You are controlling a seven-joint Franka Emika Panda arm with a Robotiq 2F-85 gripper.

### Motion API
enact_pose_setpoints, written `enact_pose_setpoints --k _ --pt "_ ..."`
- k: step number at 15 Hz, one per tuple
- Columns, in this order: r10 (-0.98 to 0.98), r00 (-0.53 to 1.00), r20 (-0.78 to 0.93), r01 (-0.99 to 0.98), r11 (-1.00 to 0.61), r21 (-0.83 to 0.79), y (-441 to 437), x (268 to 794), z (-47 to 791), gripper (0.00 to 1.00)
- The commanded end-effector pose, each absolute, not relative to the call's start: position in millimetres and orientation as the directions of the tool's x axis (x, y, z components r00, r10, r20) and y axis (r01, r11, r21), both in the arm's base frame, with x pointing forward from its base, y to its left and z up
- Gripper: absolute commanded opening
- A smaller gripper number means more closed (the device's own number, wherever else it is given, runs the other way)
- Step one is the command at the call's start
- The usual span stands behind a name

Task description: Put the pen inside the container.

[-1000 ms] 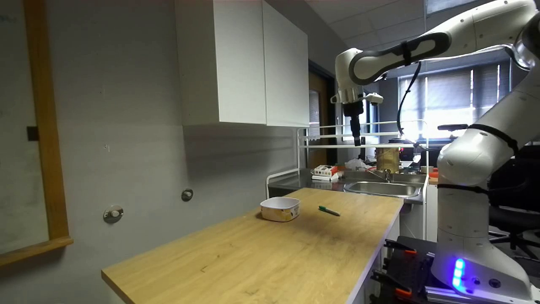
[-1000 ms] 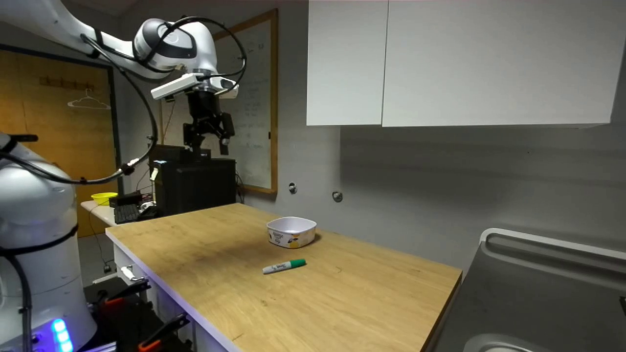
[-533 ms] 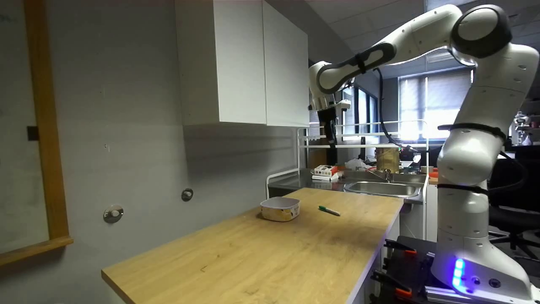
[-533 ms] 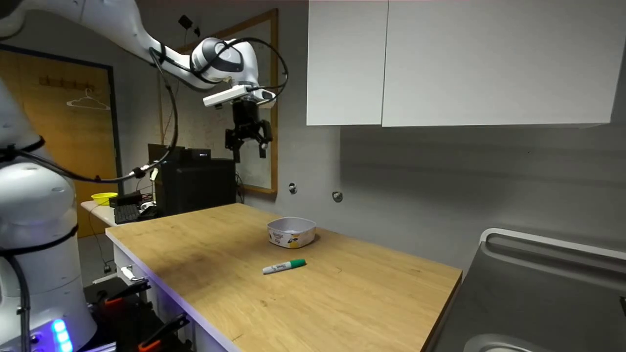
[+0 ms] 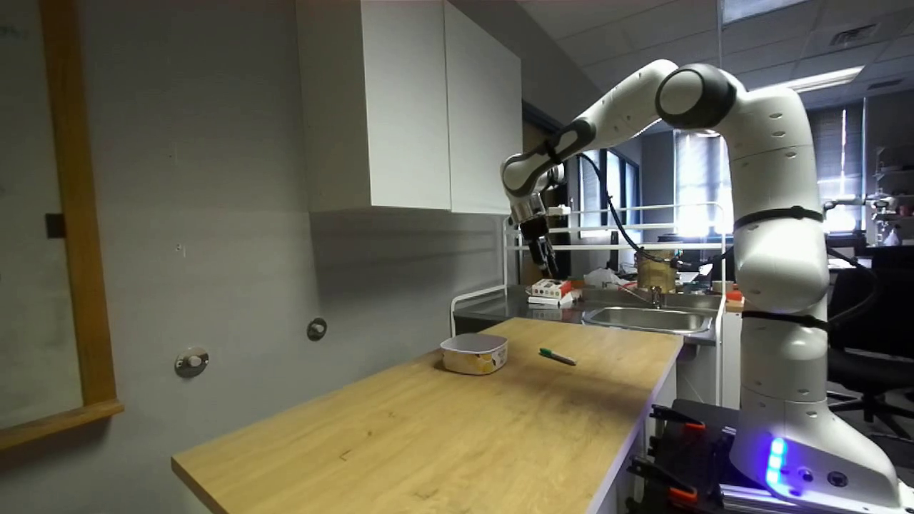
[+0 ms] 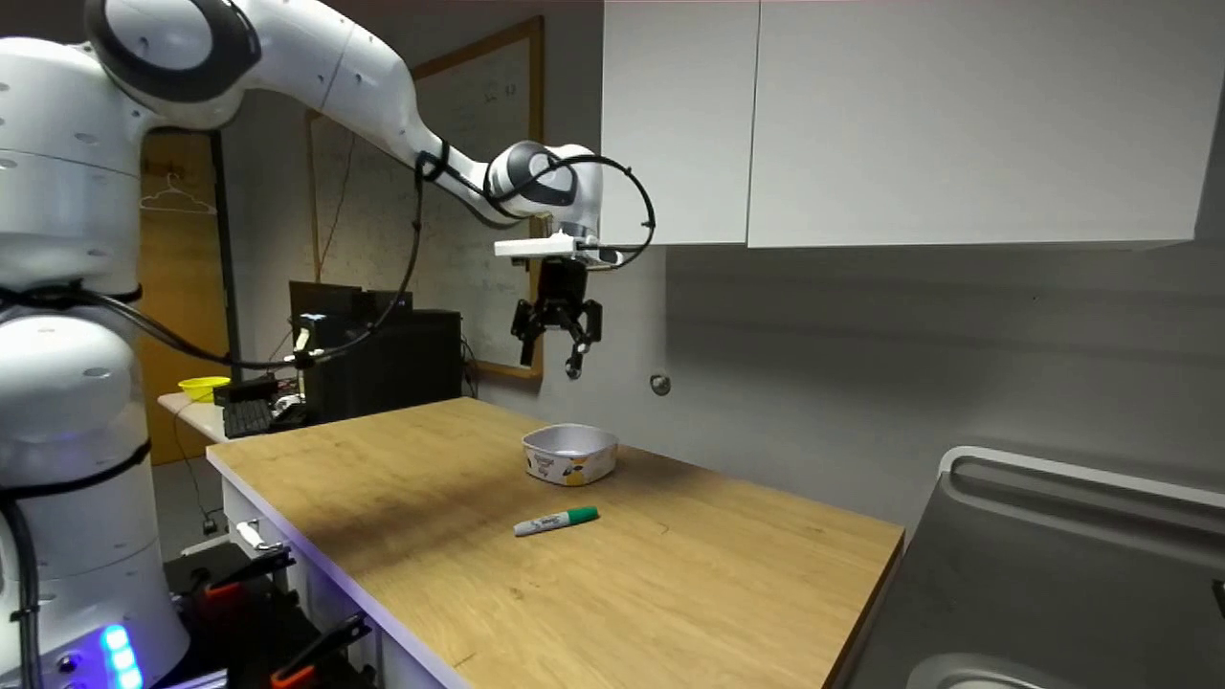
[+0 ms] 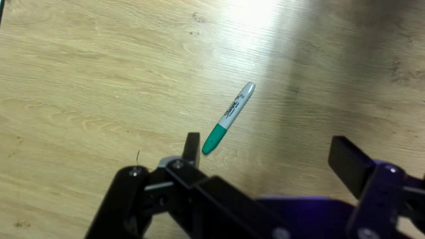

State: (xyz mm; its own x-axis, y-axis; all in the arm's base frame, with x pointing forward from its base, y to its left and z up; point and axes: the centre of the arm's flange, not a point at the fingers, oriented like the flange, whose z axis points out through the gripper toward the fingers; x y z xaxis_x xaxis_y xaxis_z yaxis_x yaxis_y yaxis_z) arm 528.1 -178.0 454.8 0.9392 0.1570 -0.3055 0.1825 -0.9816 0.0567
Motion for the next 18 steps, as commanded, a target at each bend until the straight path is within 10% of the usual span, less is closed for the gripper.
enact_pose_setpoints --k 1,18 --pt "0.156 0.923 -0.351 0.153 -0.988 -0.035 -212.3 559.3 424.7 1.0" --pt "0.119 0.93 -0.348 0.118 -0.993 -0.026 -231.9 576.5 343.5 1.0"
